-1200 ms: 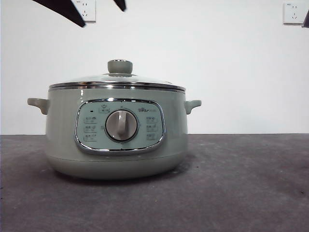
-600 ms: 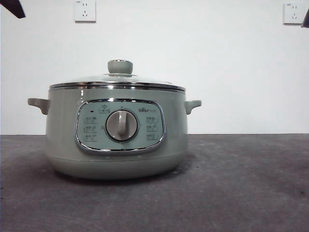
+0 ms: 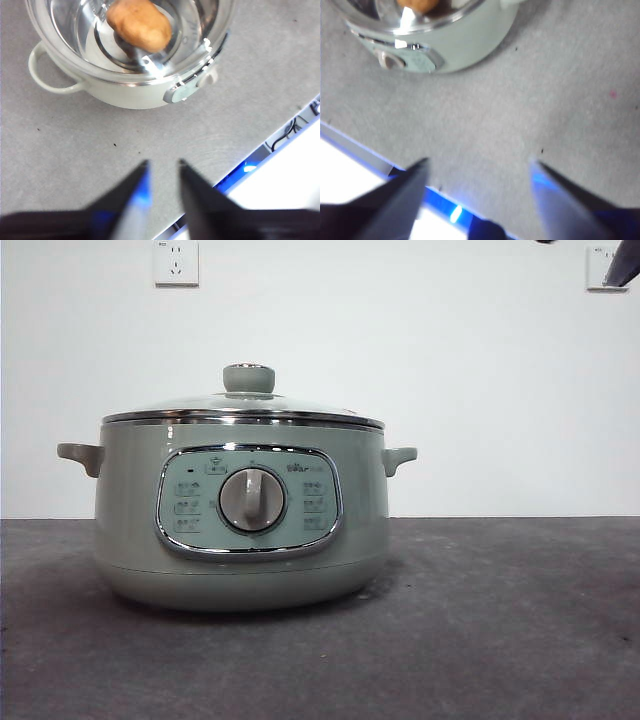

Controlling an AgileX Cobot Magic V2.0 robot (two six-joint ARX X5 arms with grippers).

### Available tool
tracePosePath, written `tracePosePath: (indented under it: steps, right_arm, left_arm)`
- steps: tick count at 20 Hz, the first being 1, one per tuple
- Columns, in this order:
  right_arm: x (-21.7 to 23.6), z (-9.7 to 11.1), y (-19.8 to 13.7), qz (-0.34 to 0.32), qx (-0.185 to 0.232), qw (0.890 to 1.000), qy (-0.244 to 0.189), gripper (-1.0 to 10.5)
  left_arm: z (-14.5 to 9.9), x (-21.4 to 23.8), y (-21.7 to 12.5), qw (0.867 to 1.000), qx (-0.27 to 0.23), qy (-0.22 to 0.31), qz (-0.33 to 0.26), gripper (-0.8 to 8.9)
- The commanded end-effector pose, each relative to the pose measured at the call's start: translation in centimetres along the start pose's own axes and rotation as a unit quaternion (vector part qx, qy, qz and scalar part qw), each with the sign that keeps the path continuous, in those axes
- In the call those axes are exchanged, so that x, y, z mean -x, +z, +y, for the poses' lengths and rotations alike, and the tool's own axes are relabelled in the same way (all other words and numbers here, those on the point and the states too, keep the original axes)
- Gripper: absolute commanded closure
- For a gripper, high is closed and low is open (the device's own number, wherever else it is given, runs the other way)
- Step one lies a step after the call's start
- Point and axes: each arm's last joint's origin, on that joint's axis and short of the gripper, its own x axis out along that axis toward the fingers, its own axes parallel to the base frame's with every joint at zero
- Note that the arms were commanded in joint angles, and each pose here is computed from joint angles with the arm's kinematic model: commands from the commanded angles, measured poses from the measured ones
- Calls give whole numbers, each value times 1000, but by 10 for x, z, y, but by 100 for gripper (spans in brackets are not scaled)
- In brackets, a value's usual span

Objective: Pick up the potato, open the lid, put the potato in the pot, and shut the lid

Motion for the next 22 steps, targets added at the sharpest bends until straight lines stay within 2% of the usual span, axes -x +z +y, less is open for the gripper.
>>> tracePosePath:
  steps: [1,5,8,16,18,20,22]
  right_arm:
    - [-3,0,-5,26,-4,1000,-2,947]
    - [-3,-1,-8,41,-4,999,-8,946]
    - [-2,-3,-8,37,-3,999,-37,946]
    - [-2,-3,-8,35,-3,998,-45,946]
    - [-2,-3,-8,35,-3,998,-45,946]
    - [-2,-3,-8,35,-3,998,-45,946]
    - [-2,-3,-8,34,-3,998,-45,946]
  left_arm:
    - [-1,12,-10,1000,-1,-4,-23,822]
    - [-1,31,-24,998,11,-5,-62,816]
    - [-1,33,-26,998,11,-5,-66,816]
    - [-1,7,-6,1000,9,-3,-15,816]
    - [8,7,-5,997,-54,56,-19,816]
    - [22,4,-7,992,-29,95,-81,816]
    - [39,-11,-18,974,24,109,-199,816]
